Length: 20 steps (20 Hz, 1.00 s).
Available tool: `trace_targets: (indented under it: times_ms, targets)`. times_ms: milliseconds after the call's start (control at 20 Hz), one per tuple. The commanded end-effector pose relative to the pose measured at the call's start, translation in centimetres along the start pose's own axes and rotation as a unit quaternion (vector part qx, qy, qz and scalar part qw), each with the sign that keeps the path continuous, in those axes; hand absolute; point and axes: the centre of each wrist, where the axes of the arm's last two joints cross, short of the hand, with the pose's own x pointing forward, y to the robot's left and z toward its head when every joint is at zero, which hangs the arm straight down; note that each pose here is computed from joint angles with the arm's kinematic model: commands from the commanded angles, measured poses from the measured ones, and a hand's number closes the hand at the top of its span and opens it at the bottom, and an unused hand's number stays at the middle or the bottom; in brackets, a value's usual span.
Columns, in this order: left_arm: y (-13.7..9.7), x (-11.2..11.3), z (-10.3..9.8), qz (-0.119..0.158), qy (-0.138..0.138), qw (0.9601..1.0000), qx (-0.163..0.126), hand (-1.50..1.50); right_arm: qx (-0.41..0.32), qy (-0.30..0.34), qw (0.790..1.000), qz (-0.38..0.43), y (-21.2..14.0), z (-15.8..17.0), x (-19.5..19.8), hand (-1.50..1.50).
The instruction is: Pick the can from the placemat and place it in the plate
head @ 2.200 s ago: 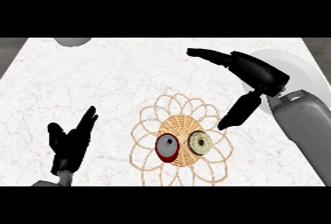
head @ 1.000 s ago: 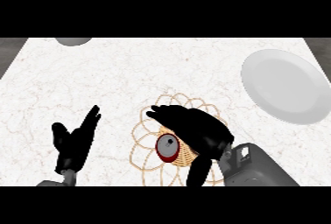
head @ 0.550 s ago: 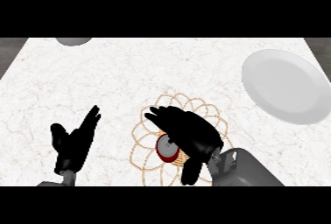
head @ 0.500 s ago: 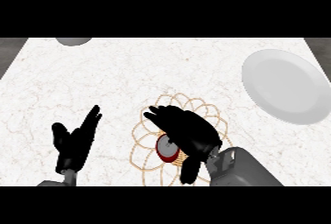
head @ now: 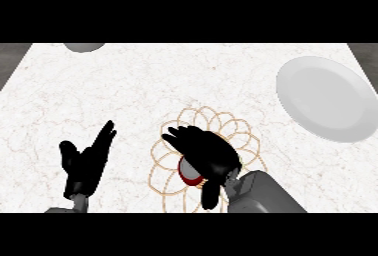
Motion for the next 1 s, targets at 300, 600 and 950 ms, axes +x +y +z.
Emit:
trace_targets:
  times_ms: [300, 600, 950]
  targets:
    - [-1.7, -0.1, 1.2, 0.006, 0.020, 0.9998, -0.004, 0.00, 0.025, -0.034, 0.996, 0.075, 1.0, -1.7, -1.5, 1.50]
    - [-0.2, -1.3, 0.0, 0.000, 0.025, 0.9997, -0.008, 0.00, -0.004, -0.033, 0.996, 0.086, 2.5, -1.4, -0.1, 1.50]
    - [-0.3, -0.8, 0.7, 0.009, 0.019, 0.9998, -0.005, 0.00, -0.226, 0.204, 0.952, -0.022, -3.2, -2.0, -6.0, 1.50]
